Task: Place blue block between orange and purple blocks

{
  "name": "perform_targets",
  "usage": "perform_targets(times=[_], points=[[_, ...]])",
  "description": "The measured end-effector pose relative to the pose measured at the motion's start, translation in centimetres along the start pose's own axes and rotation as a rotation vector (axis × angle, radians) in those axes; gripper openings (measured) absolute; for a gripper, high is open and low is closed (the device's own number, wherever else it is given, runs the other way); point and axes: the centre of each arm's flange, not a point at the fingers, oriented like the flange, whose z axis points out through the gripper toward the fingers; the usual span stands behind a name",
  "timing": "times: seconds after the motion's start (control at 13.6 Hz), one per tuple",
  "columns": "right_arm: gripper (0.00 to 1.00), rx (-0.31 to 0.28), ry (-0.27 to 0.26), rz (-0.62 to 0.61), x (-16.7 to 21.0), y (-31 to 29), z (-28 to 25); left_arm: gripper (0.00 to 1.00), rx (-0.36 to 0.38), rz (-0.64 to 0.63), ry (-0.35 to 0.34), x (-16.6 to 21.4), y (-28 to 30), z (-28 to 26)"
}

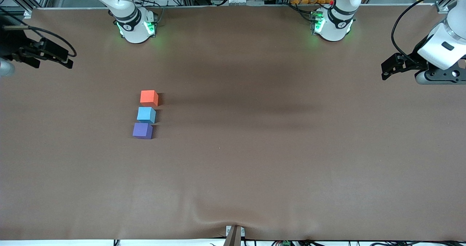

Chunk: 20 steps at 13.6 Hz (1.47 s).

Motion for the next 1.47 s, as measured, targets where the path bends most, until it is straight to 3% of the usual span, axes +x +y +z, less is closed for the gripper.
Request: perform_targets(times=[0.29, 0.59, 1.47], points=[[1.0, -0.009, 0.014, 0.008, -2.4, 0.6, 0.4, 1.0, 0.0, 0.001, -0.005, 0.0, 0.0, 0.2], [1.0, -0.076, 0.034, -0.062, -2.3, 1.5, 0.3, 1.0, 0.001, 0.002, -0.007, 0.0, 0.1, 0.3], [1.0, -0.069, 0.036, -0.075, -2.2, 2.2, 0.3, 1.0, 0.004, 0.036, 0.008, -0.5, 2.0, -0.4]])
